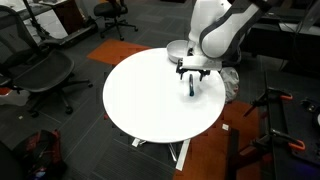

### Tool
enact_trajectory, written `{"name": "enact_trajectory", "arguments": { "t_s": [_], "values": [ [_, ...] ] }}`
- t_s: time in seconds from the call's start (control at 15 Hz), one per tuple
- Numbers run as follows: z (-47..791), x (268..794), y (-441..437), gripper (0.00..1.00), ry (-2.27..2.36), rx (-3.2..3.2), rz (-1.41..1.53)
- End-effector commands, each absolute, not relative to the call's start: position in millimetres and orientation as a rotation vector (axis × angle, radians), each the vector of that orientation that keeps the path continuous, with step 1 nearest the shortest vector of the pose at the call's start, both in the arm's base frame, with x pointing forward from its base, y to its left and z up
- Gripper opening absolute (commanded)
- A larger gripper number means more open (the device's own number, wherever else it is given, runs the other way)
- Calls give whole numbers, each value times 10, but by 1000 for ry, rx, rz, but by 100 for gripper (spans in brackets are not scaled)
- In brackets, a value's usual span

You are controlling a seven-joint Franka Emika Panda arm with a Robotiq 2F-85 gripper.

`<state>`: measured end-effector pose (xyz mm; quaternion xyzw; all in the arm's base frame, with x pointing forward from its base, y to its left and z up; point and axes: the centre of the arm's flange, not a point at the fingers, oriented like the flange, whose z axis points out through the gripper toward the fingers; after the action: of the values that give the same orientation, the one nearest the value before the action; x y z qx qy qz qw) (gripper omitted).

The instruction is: Put the marker inside the grey bowl

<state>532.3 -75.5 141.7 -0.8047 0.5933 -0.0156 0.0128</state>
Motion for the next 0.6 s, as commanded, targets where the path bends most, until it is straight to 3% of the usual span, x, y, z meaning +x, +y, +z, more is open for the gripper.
{"name": "enact_trajectory", "arguments": {
  "t_s": [0.0, 0.07, 0.2, 0.53],
  "values": [
    [1322, 5411, -787, 100, 1854, -2494, -73],
    [1303, 5416, -785, 75, 1856, -2493, -75],
    [1278, 5427, -784, 66, 1854, -2499, -74],
    [1254, 5451, -785, 27, 1854, -2501, -69]
  ]
}}
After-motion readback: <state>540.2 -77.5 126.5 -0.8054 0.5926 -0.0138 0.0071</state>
